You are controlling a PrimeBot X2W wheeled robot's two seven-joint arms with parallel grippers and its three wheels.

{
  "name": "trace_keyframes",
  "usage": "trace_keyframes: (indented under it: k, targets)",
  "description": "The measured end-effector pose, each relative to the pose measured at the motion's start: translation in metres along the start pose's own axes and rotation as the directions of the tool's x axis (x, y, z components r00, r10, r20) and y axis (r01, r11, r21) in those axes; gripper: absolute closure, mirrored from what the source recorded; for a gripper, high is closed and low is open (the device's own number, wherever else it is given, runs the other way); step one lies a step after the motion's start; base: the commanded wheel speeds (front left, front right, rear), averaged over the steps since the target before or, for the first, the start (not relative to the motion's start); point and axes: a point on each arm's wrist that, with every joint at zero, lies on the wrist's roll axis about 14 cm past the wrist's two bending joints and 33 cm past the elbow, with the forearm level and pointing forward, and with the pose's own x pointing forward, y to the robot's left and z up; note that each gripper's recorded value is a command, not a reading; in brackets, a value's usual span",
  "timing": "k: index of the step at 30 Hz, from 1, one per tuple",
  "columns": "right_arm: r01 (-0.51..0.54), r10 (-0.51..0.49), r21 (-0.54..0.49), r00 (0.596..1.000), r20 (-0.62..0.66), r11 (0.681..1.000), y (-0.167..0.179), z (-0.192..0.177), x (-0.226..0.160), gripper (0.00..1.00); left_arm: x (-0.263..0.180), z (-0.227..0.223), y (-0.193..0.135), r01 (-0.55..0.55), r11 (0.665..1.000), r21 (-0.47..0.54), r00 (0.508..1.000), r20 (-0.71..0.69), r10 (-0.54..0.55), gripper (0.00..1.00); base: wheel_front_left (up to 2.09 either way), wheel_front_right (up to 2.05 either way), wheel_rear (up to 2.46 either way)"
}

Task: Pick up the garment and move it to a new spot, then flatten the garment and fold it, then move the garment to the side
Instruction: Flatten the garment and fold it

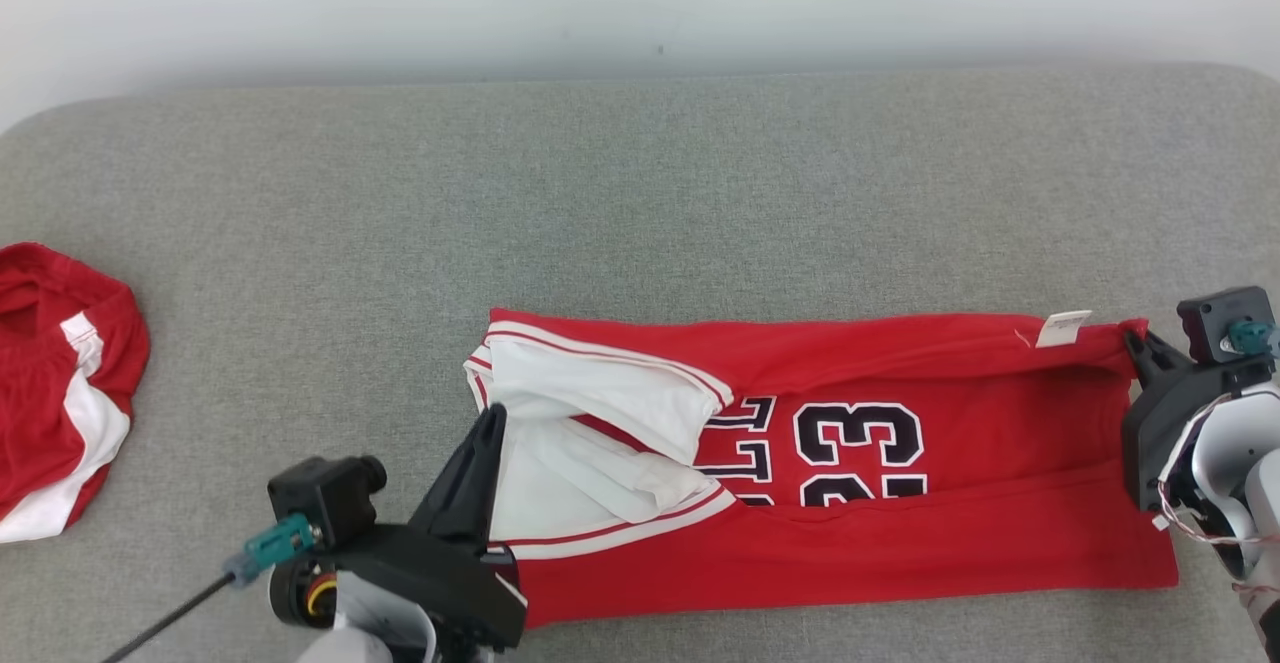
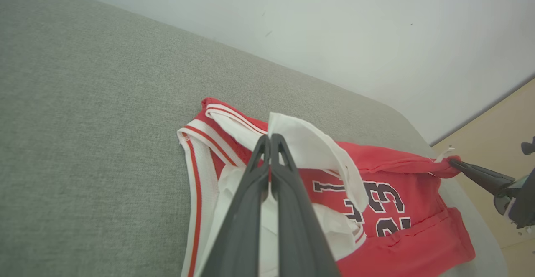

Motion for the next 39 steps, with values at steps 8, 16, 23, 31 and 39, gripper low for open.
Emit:
trace_keyframes:
  k: [8,16,23,31,39]
  targets:
    - [-0.006,0.006,-0.012,1.000,-0.022,1.000,0.000,-0.012,-0.009,1.00,-0.020,-0.008,-0.001,-0.033,0.997,-0.068,0.999,-0.002,0.033,1.00,0.00,0.00,0.00]
    - [-0.028,0.027,-0.012,0.997,-0.078,1.000,0.006,-0.036,-0.024,1.00,-0.046,-0.026,0.009,-0.100,0.989,-0.110,0.995,-0.041,0.096,1.00,0.00,0.00,0.00]
    - [-0.031,0.032,0.006,0.995,-0.097,0.999,0.009,-0.044,-0.026,0.00,-0.051,-0.036,0.018,-0.138,0.984,-0.115,0.989,-0.064,0.131,0.03,0.00,0.00,0.00]
    - [-0.008,0.013,0.069,0.998,-0.063,0.998,0.007,-0.040,-0.032,0.00,-0.055,-0.039,0.024,-0.162,0.985,-0.065,0.986,-0.056,0.159,0.00,0.00,0.00,0.00]
    - [0.035,-0.019,0.309,0.998,-0.056,0.951,0.003,-0.041,-0.052,0.00,-0.063,-0.010,0.027,-0.150,0.988,0.036,0.985,0.086,0.147,0.00,0.00,0.00,0.00]
